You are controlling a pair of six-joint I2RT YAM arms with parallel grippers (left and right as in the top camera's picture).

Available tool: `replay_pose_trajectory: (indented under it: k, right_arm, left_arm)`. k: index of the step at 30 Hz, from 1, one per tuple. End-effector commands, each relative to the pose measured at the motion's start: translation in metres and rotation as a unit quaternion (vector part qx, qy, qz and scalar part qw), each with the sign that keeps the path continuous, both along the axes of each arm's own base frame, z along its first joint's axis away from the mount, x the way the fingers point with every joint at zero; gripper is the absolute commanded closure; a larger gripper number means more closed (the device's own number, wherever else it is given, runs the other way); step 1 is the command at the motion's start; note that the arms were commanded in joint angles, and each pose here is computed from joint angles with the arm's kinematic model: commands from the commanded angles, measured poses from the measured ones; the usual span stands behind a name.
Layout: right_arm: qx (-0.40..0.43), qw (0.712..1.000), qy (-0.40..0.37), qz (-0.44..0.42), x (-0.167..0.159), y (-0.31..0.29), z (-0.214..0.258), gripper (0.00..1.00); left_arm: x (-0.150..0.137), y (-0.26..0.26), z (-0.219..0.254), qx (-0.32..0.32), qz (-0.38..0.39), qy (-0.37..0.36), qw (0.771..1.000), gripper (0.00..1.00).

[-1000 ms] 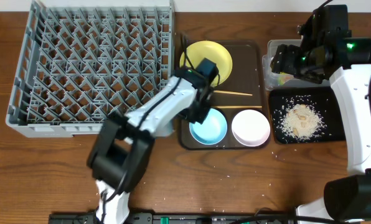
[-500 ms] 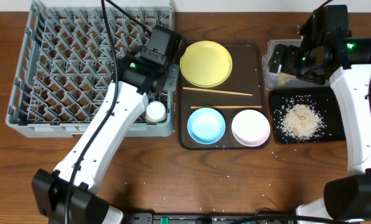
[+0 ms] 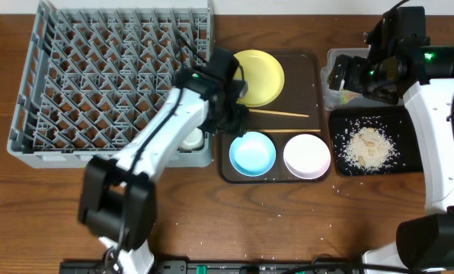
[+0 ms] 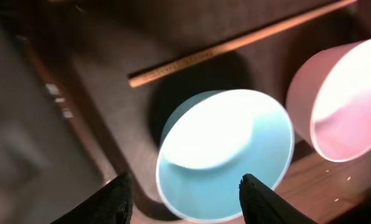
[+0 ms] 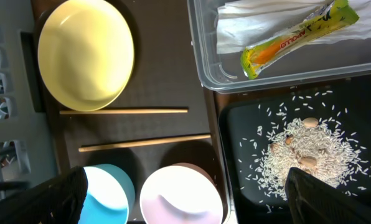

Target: Sort waste into correct bins and load items into the dishwasher

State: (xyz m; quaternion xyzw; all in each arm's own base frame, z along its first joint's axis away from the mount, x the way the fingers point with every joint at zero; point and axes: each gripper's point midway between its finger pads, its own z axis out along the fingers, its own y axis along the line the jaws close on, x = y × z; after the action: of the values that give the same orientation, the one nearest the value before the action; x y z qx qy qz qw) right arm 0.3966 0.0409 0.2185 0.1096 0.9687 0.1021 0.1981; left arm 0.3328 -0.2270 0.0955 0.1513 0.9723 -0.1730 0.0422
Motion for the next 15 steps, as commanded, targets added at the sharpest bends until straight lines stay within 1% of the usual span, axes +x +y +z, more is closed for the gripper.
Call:
replay_pose_trajectory:
  k: [1,4,8,10,12,15]
  right_arm:
    - [-0.006,1.000,-0.001,-0.003,0.001,-0.006,0.001,0.01]
    - [-0.006,1.000,-0.001,-0.003,0.001,-0.006,0.001,0.01]
    - [-0.006,1.000,-0.001,-0.003,0.001,-0.006,0.001,0.01]
    - [-0.006,1.000,-0.001,-0.003,0.001,-0.006,0.001,0.01]
    - [-0.006,1.000,-0.001,-0.003,0.001,-0.006,0.001,0.01]
    - [-0.006,1.000,-0.001,-0.003,0.001,-0.006,0.001,0.01]
  left_arm:
    - [-0.011,-0.010,-0.024,0.000,-0.034,0.031,0.999,0.43]
    - [-0.013,-0.008,-0.039,0.009,-0.041,0.046,0.998,0.43]
    - [-0.016,-0.007,-0.055,0.018,-0.042,0.067,0.997,0.47]
    - [-0.021,-0.012,-0.059,0.013,-0.053,0.074,0.996,0.47]
    - [-0.023,-0.016,-0.063,0.015,-0.062,0.076,0.995,0.54]
    - [-0.027,-0.020,-0.067,0.019,-0.069,0.078,0.994,0.57]
